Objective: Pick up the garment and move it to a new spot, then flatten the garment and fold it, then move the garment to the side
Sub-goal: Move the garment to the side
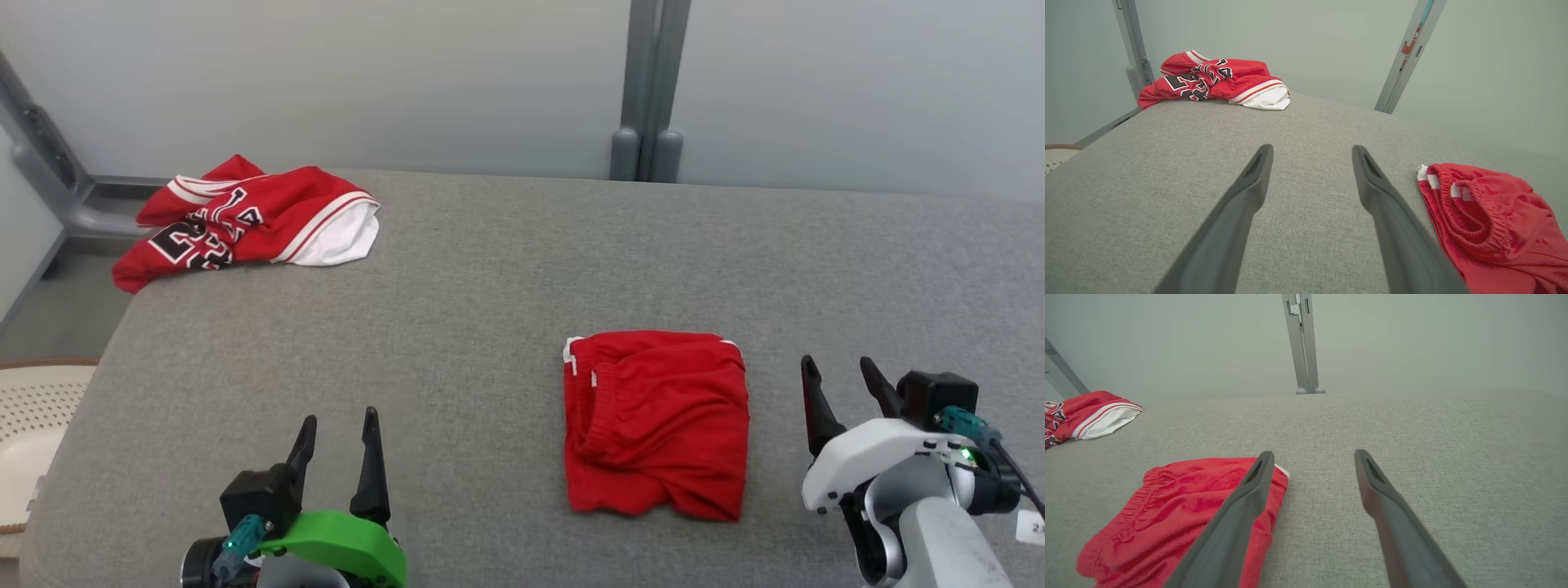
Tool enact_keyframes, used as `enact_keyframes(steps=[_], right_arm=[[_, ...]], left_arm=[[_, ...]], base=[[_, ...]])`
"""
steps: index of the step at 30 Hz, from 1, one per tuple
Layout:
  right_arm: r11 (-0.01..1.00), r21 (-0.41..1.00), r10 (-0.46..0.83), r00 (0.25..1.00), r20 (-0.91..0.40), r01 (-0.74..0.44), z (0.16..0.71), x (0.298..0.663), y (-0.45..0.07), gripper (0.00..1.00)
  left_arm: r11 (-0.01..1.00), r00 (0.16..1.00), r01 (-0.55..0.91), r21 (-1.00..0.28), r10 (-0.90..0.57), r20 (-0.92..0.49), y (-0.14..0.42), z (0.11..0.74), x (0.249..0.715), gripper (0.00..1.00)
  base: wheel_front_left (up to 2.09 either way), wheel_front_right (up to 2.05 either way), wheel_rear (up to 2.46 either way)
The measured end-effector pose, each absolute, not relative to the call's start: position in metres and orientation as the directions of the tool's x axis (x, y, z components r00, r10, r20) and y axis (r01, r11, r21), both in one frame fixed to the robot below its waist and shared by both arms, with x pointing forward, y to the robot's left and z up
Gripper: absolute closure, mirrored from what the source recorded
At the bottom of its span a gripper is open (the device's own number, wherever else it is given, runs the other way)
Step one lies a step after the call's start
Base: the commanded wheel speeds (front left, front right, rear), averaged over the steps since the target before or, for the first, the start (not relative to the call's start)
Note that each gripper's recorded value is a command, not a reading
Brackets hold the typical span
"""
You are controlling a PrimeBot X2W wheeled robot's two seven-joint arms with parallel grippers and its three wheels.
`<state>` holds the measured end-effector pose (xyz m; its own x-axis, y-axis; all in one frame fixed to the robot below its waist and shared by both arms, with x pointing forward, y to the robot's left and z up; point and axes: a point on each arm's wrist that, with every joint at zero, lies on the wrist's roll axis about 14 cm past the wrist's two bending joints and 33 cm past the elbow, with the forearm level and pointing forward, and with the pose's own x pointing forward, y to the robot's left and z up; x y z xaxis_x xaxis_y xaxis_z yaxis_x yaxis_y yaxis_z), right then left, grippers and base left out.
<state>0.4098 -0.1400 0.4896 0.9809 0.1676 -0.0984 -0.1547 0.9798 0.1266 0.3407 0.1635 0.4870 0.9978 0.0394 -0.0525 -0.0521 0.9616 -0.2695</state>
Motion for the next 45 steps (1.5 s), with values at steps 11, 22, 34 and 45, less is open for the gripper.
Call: enact_keyframes(steps=[11,22,34,45], right_arm=[[0.958,0.173,0.282,0.868,-0.409,-0.230,0.433,0.427,-0.092,0.00],[0.944,0.205,0.330,0.736,-0.592,-0.258,0.379,0.416,-0.070,0.55],[0.973,0.138,0.229,0.870,-0.436,-0.187,0.416,0.452,-0.110,1.00],[0.989,-0.011,-0.143,0.925,-0.352,0.149,0.446,0.437,-0.272,1.00]], left_arm=[[0.947,0.983,-0.184,-0.265,0.169,-0.078,0.203,0.479,0.318,0.00],[0.933,0.965,-0.255,-0.253,0.228,-0.131,0.219,0.462,0.309,0.00],[0.967,0.992,-0.085,-0.238,0.060,-0.110,0.172,0.467,0.356,0.00],[0.911,0.932,0.333,-0.245,-0.357,-0.060,0.031,0.476,0.430,0.00]], base=[[0.00,0.00,0.00],[0.00,0.00,0.00],[0.00,0.00,0.00],[0.00,0.00,0.00]])
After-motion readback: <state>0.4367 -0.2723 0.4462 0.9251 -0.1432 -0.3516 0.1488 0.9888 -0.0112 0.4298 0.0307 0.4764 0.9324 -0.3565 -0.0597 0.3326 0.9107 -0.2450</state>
